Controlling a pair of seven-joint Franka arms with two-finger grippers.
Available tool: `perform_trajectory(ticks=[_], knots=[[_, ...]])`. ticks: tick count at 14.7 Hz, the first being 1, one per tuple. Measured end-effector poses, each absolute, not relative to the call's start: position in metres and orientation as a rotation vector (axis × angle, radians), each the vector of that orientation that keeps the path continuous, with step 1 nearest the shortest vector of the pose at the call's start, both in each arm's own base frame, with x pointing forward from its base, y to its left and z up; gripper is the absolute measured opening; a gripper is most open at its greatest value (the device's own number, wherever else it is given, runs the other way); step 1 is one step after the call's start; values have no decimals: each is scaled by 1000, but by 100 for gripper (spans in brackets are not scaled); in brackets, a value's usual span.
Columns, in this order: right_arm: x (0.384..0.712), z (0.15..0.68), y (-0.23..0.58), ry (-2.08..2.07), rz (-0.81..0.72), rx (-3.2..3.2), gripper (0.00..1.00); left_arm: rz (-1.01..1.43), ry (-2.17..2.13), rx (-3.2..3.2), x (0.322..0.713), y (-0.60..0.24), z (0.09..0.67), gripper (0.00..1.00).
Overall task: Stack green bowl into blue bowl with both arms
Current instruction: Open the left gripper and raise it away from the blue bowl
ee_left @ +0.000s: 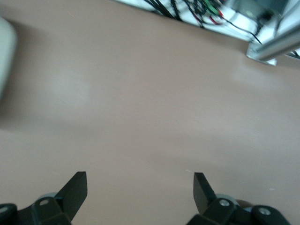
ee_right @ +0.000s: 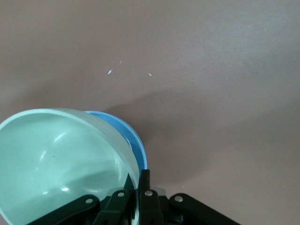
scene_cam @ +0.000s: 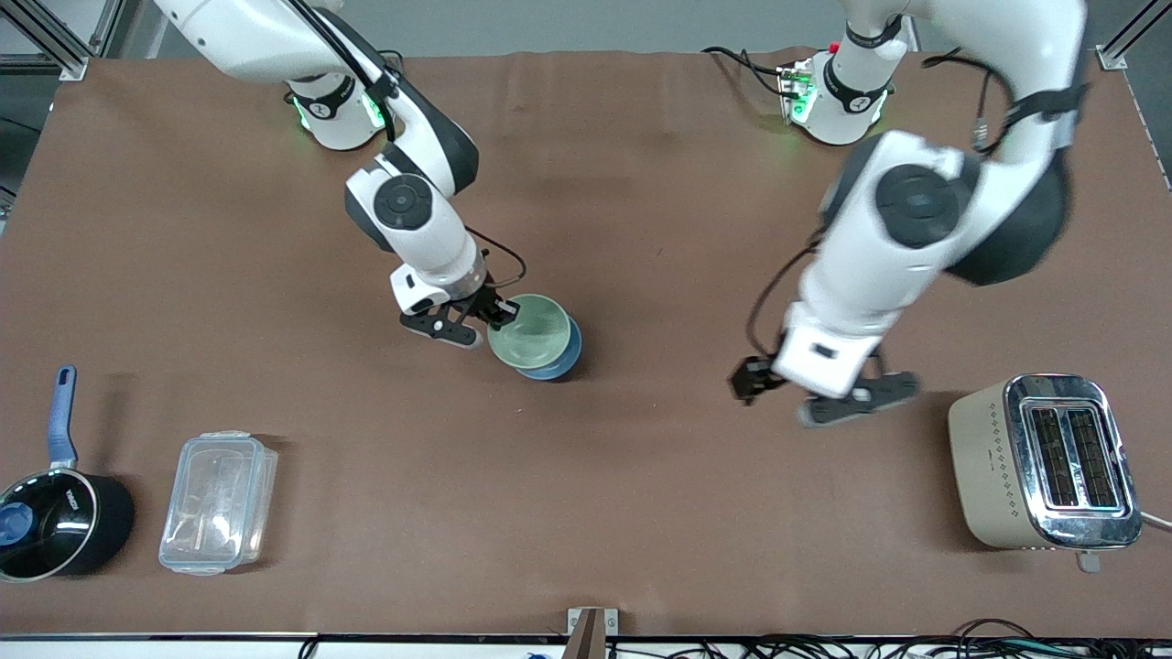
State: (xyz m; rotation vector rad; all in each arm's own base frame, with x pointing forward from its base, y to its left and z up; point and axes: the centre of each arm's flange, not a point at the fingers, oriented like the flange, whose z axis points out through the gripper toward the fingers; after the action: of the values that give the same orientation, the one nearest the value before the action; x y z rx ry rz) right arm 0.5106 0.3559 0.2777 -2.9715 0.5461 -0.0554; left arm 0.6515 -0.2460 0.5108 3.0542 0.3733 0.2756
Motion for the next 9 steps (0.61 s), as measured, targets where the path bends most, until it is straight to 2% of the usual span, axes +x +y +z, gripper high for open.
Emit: perform_trajectory(ticks=[4,8,9], knots=[[512,250,367,561,-9,-2975,4,348,212,3105,654,-152,569,100],[504,249,377,538,19,-2980,5,249,11,3177,617,-119,618,100],[503,249,378,538,20,-2980,10,215,-25,3168,608,-110,629,100]])
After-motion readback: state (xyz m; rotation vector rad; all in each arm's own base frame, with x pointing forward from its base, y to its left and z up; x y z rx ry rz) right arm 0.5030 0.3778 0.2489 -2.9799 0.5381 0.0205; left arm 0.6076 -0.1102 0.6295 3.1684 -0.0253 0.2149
